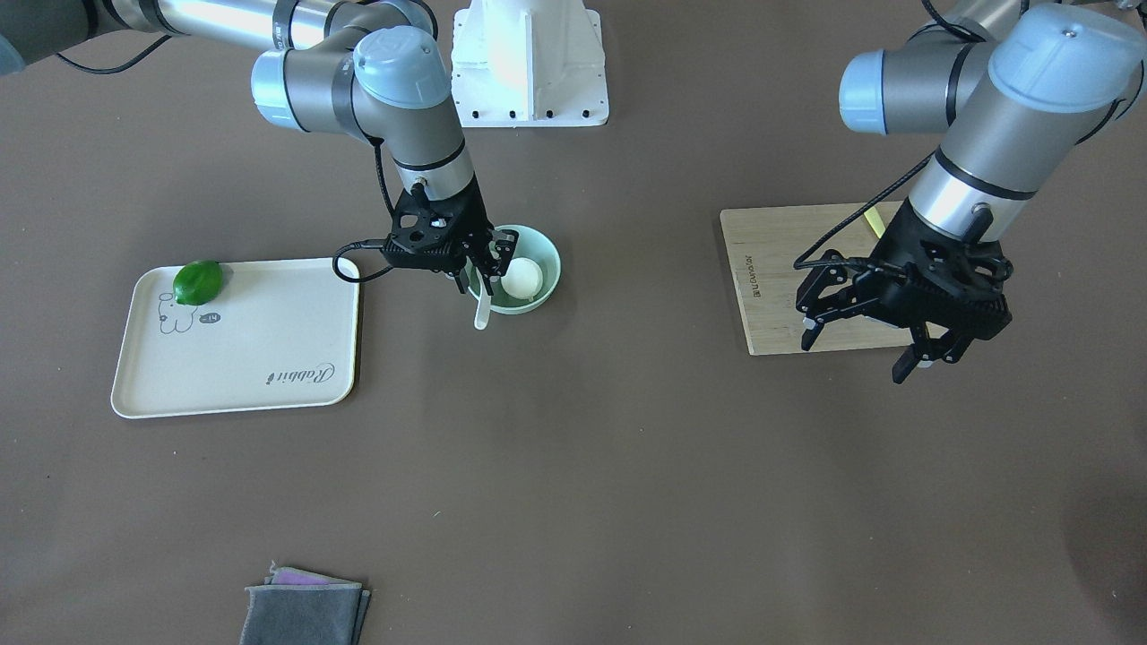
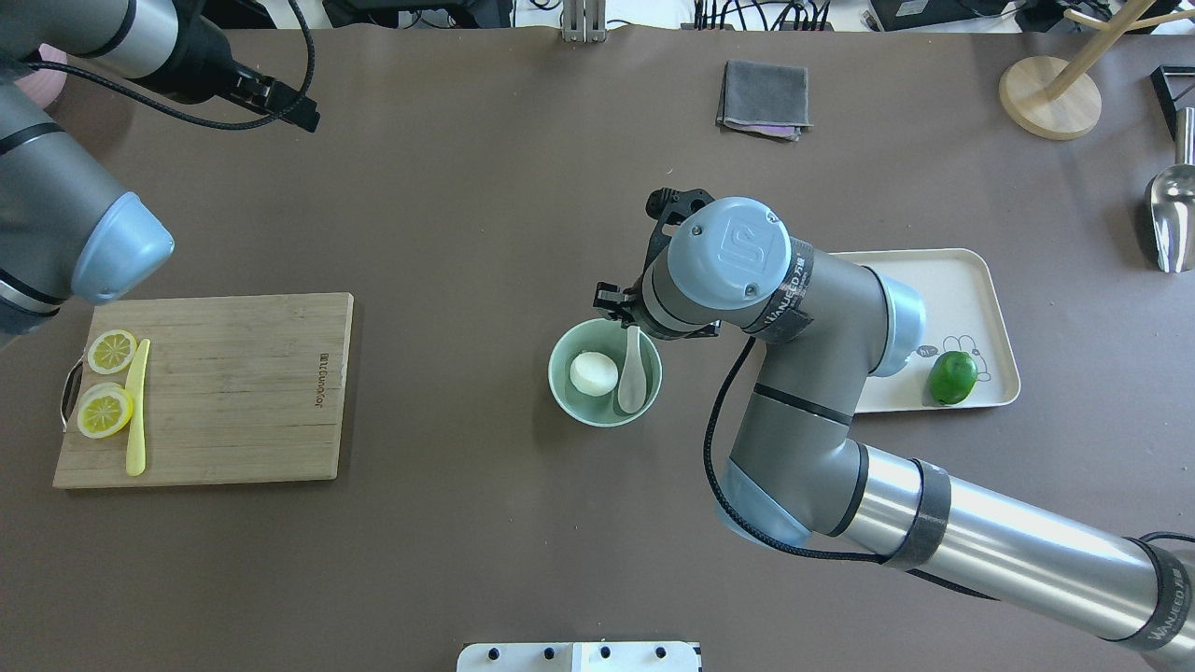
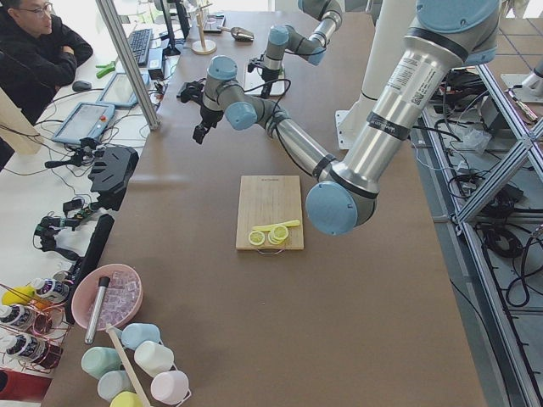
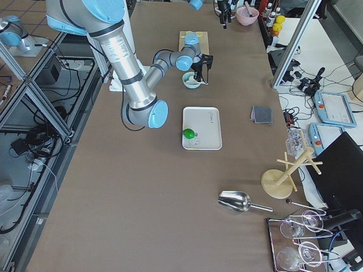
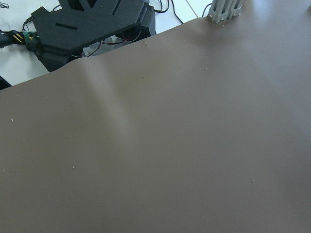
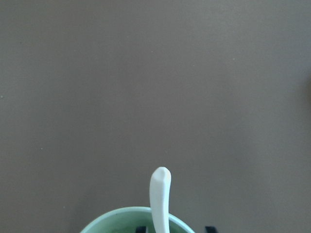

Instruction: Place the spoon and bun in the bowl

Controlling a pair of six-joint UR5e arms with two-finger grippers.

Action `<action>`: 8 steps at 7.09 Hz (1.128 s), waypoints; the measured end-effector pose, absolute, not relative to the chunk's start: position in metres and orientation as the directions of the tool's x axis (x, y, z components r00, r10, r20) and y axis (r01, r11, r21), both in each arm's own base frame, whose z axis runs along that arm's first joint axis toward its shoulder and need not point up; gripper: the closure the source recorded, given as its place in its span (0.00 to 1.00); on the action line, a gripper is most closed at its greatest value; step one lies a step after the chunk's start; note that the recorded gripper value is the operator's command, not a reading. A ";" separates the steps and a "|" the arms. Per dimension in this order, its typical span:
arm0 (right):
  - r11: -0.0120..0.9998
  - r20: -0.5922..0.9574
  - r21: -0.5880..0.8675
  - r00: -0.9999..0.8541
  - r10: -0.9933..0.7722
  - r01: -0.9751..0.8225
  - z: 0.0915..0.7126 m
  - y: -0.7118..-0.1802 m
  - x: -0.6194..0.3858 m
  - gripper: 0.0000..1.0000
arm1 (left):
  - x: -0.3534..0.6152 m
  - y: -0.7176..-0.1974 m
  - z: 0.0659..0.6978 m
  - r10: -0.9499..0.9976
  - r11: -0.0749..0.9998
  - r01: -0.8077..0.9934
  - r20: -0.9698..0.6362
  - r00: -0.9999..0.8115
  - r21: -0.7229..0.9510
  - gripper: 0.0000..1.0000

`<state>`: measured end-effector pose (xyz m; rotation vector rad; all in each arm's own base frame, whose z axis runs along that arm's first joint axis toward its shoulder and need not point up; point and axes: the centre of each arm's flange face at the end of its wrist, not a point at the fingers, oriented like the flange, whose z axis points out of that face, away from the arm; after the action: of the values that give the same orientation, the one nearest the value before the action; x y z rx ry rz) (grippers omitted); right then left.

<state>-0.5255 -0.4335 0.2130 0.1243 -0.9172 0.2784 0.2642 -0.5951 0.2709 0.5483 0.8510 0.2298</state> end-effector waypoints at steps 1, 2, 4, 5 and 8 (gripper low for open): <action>0.958 0.793 -0.010 0.581 0.183 -0.288 0.207 -0.429 -0.515 0.00 | 0.262 -0.596 0.271 0.402 0.838 0.026 -0.649 0.646 0.545 0.02; 0.956 0.790 -0.016 0.582 0.191 -0.292 0.202 -0.433 -0.501 0.00 | 0.260 -0.597 0.271 0.400 0.838 0.028 -0.649 0.647 0.545 0.02; 0.956 0.785 -0.047 0.581 0.216 -0.291 0.202 -0.469 -0.457 0.00 | 0.245 -0.602 0.271 0.404 0.831 0.030 -0.640 0.653 0.555 0.02; 0.962 0.768 -0.036 0.608 0.200 -0.271 0.209 -0.493 -0.428 0.00 | 0.227 -0.607 0.280 0.412 0.827 0.019 -0.629 0.659 0.561 0.02; 0.987 0.715 0.106 0.699 0.010 -0.124 0.270 -0.564 -0.308 0.00 | 0.179 -0.598 0.349 0.417 0.817 -0.007 -0.583 0.697 0.577 0.02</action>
<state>-0.3080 -0.5637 0.2696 0.1505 -0.7942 0.0749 0.1792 -0.5985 0.3489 0.5784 0.7713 0.2519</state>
